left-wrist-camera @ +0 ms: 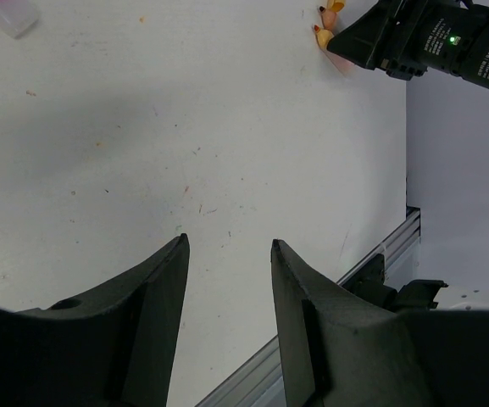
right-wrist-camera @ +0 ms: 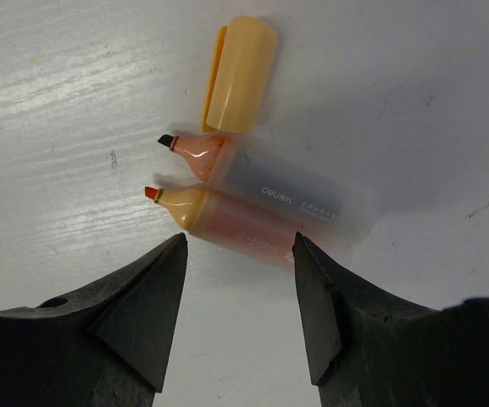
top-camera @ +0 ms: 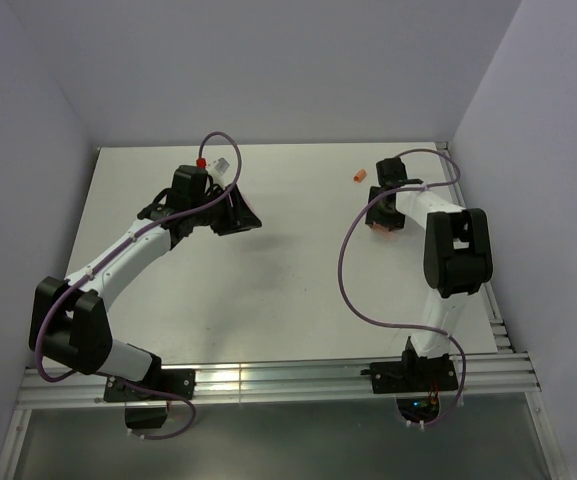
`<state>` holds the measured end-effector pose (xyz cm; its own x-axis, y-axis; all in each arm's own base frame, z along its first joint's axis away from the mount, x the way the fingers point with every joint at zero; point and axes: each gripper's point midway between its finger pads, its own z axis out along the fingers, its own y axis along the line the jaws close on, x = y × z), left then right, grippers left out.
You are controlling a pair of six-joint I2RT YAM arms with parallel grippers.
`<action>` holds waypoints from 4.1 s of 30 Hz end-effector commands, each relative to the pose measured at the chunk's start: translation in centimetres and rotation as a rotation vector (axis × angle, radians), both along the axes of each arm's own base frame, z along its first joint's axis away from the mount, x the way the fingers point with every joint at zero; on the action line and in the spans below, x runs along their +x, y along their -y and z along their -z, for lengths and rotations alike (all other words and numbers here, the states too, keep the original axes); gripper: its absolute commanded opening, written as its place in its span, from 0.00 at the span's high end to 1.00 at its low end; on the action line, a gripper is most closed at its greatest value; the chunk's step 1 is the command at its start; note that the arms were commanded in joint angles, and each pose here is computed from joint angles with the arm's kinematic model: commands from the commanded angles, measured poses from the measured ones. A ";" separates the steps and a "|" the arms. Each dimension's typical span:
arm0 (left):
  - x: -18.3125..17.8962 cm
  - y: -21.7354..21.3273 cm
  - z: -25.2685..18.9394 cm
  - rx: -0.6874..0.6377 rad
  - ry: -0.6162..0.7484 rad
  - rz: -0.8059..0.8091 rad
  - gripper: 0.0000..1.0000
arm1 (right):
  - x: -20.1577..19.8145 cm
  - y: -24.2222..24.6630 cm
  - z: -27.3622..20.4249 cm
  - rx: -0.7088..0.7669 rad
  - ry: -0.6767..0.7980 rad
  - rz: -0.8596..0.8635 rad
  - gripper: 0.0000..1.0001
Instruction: Insert the pens into the pen caps
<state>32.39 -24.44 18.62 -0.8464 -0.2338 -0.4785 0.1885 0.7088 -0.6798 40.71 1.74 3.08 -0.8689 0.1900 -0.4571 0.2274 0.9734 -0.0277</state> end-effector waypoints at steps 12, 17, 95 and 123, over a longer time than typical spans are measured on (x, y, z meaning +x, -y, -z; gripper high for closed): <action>0.0 0.5 -1.0 -0.021 0.042 0.021 0.51 | 0.5 0.5 -1.5 -0.020 0.055 0.004 0.39; -0.1 0.6 -1.1 -0.020 0.045 0.024 0.51 | 0.3 0.4 -1.3 -0.017 0.047 0.000 0.40; 0.2 0.6 -0.5 -0.003 0.034 0.018 0.51 | 1.4 -5.0 0.9 -0.020 -0.072 -0.192 0.53; 1.1 8.2 -2.2 -0.375 0.150 0.034 0.40 | 0.9 -17.8 -12.0 0.448 0.264 -0.069 1.00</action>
